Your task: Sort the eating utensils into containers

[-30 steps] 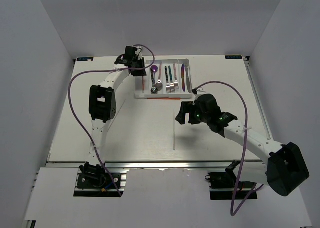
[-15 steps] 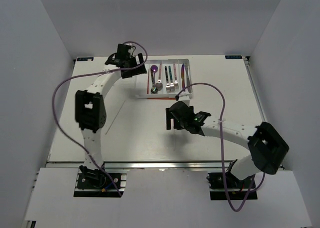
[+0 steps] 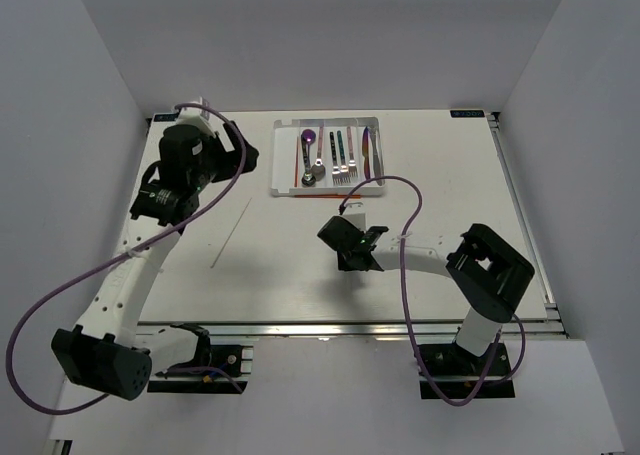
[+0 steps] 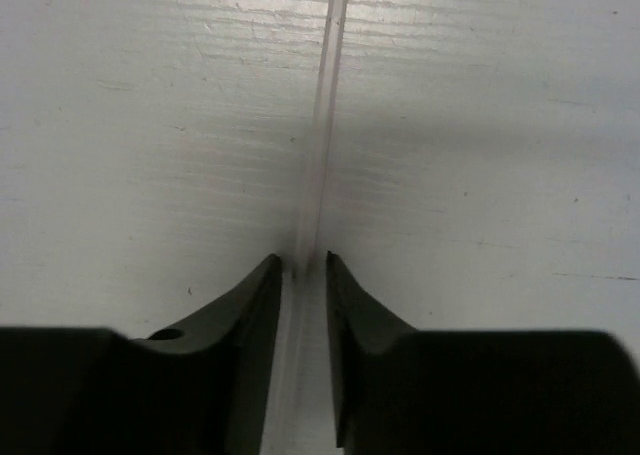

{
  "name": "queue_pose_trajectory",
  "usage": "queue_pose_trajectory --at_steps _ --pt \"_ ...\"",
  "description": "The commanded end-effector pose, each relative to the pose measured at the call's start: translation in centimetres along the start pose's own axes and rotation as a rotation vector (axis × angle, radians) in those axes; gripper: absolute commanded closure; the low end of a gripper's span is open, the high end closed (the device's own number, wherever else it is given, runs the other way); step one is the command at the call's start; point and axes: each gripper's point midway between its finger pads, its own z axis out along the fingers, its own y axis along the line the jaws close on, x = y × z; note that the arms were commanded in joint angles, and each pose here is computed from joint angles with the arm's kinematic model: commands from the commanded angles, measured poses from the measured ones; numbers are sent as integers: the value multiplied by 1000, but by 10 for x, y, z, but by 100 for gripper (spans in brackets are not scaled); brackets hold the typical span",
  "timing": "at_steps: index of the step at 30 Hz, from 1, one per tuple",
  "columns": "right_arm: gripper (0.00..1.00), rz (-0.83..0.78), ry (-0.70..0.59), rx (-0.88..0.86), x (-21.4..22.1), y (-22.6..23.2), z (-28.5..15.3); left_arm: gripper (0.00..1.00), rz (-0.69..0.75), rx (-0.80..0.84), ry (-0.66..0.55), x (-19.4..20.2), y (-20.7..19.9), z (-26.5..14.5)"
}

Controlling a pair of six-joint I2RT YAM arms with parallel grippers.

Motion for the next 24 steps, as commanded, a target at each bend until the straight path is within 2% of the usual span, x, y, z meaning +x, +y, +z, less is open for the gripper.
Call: queue_pose_trajectory --at_steps 1,4,5,7,8,12,14,15,20,22,23,24 --pt "73 17 61 9 22 -6 3 2 50 -100 155 53 32 7" --pt "83 7 118 10 41 -9 10 2 49 -97 167 59 34 6" --pt "89 4 132 9 45 -10 11 2 49 -91 178 63 34 6" --pt "93 -2 152 12 51 -11 13 2 33 -51 189 67 27 7" --pt "100 -2 154 6 52 -10 13 2 24 -26 204 74 24 6" --pt "100 16 100 -63 33 1 -2 2 -62 146 211 88 -3 6" --pt "100 46 38 -143 12 11 -20 2 -140 266 279 115 -20 1" --pt "100 68 -11 -190 -3 16 -35 2 -154 336 235 108 -31 -1" --pt "100 121 -136 -314 -39 16 -68 2 -292 426 210 132 -40 -11" --pt "100 121 -188 -419 -54 27 -88 2 -318 540 190 140 -54 -18" --pt "100 109 -200 -472 -53 33 -93 2 -351 636 136 127 -71 -25" --pt "100 93 -242 -609 -63 52 -112 2 -362 686 159 141 -79 -31"
